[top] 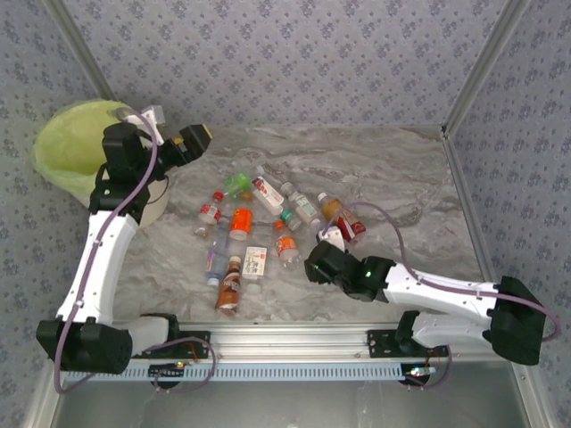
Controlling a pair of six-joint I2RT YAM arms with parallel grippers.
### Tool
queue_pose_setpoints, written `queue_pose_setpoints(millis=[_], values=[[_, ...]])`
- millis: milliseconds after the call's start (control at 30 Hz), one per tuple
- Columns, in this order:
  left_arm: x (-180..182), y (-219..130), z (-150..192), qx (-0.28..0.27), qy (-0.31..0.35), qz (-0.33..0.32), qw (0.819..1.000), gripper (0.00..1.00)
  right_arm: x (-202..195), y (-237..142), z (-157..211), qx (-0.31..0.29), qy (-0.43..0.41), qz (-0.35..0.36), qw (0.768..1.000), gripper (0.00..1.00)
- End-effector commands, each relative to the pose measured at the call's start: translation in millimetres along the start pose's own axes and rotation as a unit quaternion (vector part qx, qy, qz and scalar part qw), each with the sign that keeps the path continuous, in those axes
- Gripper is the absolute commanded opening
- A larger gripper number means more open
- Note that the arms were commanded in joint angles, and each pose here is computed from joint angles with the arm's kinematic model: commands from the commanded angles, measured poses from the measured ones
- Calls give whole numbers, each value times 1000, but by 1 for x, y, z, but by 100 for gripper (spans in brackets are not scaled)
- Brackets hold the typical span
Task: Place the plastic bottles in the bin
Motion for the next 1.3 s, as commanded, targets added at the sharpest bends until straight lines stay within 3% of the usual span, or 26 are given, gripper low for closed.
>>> queue_pose_setpoints(millis=[0, 267, 400, 567, 800, 1067, 1267], values=[[-16, 6, -6, 0, 31, 26, 999, 99, 8, -7, -37, -58, 13, -36, 998, 45], [-40, 38, 40, 74, 24, 90, 993, 100, 8, -1, -95, -152, 96, -134, 975, 45], [-54, 56, 70, 108, -3, 151, 983, 99, 12, 2, -115, -181, 84, -177, 964, 45], [-81, 76, 107, 173, 2, 234, 957, 99, 28, -5, -137, -197, 24, -222, 955, 46], [-119, 75, 128, 212, 20, 342, 915, 99, 42, -8, -152, -200, -10, -244, 949, 48], [-103, 93, 140, 207, -2, 252, 945, 93, 50, -15, -164, -242, -37, -231, 942, 49], [-108, 106, 138, 194, -19, 256, 947, 85, 62, -18, -168, -245, -64, -240, 937, 50]])
Point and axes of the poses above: each hand's point on the last joint's axis, 136 mm out from that joint toward the fingers, its own y axis out along the fingers, its own x axis along the line the jaws close on, z = x × y, the point moved 5 cm from there along -y, back along the fingers, and after that the axes turned 4 degrees about y, right-handed, at the moved point
